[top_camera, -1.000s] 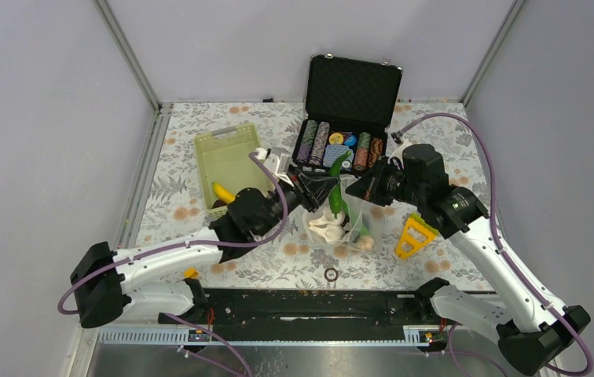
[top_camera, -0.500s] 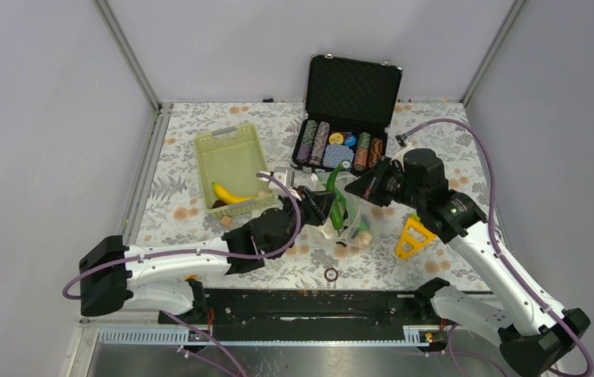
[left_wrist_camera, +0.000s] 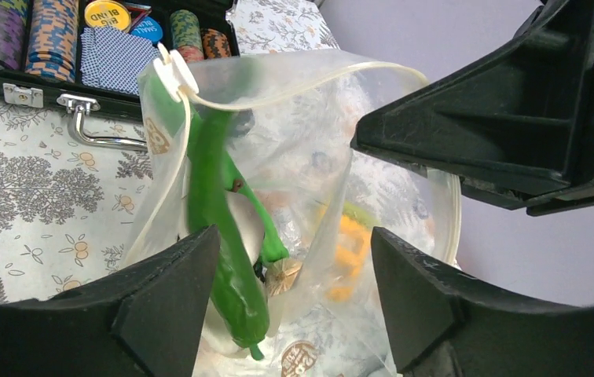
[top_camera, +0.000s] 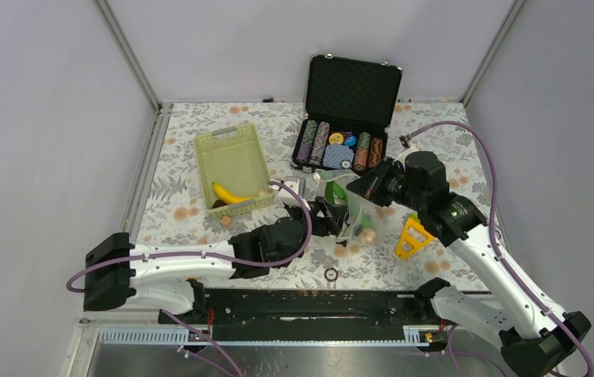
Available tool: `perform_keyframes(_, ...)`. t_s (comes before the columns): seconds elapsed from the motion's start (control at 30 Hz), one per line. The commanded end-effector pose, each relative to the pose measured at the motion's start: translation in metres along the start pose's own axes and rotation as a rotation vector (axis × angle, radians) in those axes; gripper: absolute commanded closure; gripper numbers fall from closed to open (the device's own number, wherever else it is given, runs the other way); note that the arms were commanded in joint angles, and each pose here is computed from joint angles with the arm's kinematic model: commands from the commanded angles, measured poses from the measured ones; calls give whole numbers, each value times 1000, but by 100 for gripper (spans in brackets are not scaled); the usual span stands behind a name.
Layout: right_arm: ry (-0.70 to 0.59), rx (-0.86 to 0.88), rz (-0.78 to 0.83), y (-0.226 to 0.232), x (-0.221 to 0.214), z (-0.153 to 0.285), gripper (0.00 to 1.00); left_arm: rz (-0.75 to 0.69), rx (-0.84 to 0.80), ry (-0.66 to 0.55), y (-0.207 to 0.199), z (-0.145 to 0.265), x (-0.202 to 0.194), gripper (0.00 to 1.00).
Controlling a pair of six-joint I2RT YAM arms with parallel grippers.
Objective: Place the food in the zip-top bag and seal the zipper
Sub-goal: Place the fake vegetable in the zipper food storage bag, then pick up the fake fruit from the bin.
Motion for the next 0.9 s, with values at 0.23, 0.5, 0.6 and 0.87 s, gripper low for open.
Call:
perform_keyframes(0.23, -79, 50, 23, 8, 11, 6, 96, -44, 80, -175, -14, 31, 68, 1)
perform_keyframes(0.5, -54, 20, 127, 4, 10, 12, 96, -92, 389, -175, 46, 43, 117, 1)
perform_keyframes(0.6, -51, -16, 168, 1, 9, 15, 96, -18, 501, -113, 85, 34, 141, 1)
perform_keyframes(0.87, -52, -78, 250, -6, 11, 21, 96, 204, 784, -78, 153, 20, 167, 1)
Point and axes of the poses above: each gripper's point midway between its finger pads, its own z axis back along the fingers, its own y axis along the line the jaws close on, x = y × z, the point moved 9 cm from there along z, back along the fingers, and after that the axes turned 10 degrees about z, right-handed, at the moved point
